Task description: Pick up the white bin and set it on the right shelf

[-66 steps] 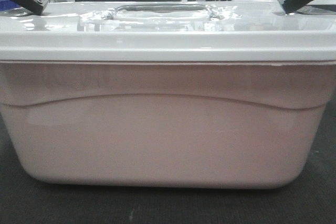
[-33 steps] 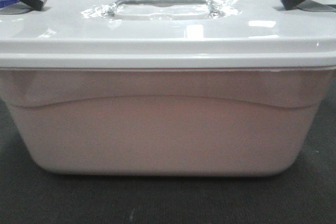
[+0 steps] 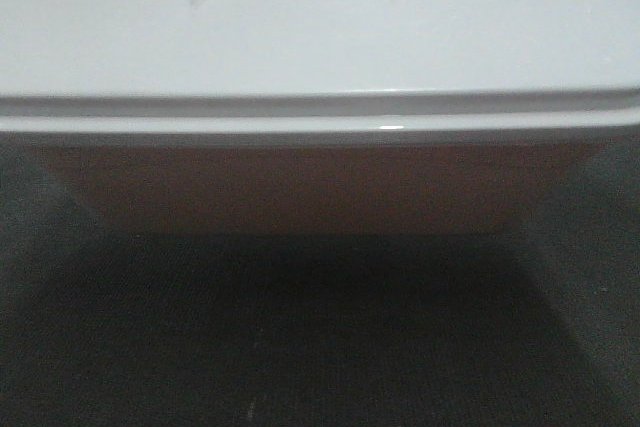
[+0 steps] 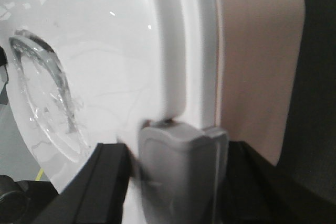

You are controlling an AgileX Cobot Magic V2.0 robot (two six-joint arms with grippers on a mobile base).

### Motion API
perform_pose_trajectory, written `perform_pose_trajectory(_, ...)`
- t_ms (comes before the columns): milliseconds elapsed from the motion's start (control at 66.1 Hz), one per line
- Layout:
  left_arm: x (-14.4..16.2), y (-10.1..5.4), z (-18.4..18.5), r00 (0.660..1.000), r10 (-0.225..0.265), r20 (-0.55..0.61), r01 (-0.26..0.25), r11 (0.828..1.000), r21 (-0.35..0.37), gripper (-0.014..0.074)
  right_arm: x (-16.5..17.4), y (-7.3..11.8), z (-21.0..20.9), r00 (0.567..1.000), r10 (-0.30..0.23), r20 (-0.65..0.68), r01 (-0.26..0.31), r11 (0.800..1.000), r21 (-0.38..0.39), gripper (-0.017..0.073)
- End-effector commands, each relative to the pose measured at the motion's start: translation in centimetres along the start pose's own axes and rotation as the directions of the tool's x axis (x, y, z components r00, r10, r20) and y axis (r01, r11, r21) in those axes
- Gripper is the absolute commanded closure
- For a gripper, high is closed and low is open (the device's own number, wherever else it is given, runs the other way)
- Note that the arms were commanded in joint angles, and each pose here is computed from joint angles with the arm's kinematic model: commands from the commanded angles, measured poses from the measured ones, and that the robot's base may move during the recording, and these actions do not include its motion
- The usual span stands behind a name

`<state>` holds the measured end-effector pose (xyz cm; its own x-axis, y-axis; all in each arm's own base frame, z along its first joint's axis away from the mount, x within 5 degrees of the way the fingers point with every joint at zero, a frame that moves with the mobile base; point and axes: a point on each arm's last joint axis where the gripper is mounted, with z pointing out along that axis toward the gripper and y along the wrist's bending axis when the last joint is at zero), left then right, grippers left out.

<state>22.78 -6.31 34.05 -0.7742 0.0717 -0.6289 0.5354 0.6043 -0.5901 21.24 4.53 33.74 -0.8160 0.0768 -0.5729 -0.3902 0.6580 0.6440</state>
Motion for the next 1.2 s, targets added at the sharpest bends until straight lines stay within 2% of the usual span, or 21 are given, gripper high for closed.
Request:
perform_pose_trajectory(0, 0.1, -4.1, -1.7, 0.996, 0.081, 0.034, -0.085, 0.984, 0.154, 0.0417, 0.4, 4.4, -1.9, 0.998, -0.054, 0.016, 0.056, 0.975, -0.215, 0.0200)
perform_pose_trajectory(212, 1.1, -6.9, -3.7, 0.980, 0.171, 0.098, -0.183, 0.974, 0.133, 0.0417, 2.0, 7.3, -4.1, 0.983, -0.156, 0.093, 0.172, 0.964, -0.203, 0.0200)
perform_pose_trajectory(378, 2.1, -9.1, -5.1, 0.959, 0.240, 0.149, -0.257, 0.960, 0.111, 0.0417, 3.1, 9.0, -5.4, 0.963, -0.216, 0.158, 0.243, 0.954, -0.177, 0.0200)
perform_pose_trajectory(545, 2.9, -10.7, -6.3, 0.933, 0.294, 0.207, -0.314, 0.947, 0.073, 0.0417, 3.5, 9.9, -6.2, 0.941, -0.247, 0.232, 0.283, 0.950, -0.134, 0.0200)
perform_pose_trajectory(681, 3.0, -11.1, -6.7, 0.920, 0.309, 0.240, -0.328, 0.944, 0.045, 0.0417, 3.7, 10.2, -6.5, 0.933, -0.259, 0.251, 0.296, 0.947, -0.123, 0.0200)
perform_pose_trajectory(1180, 2.8, -11.0, -6.7, 0.916, 0.307, 0.258, -0.324, 0.946, 0.027, 0.0417, 3.7, 10.2, -6.5, 0.933, -0.259, 0.250, 0.296, 0.947, -0.124, 0.0200)
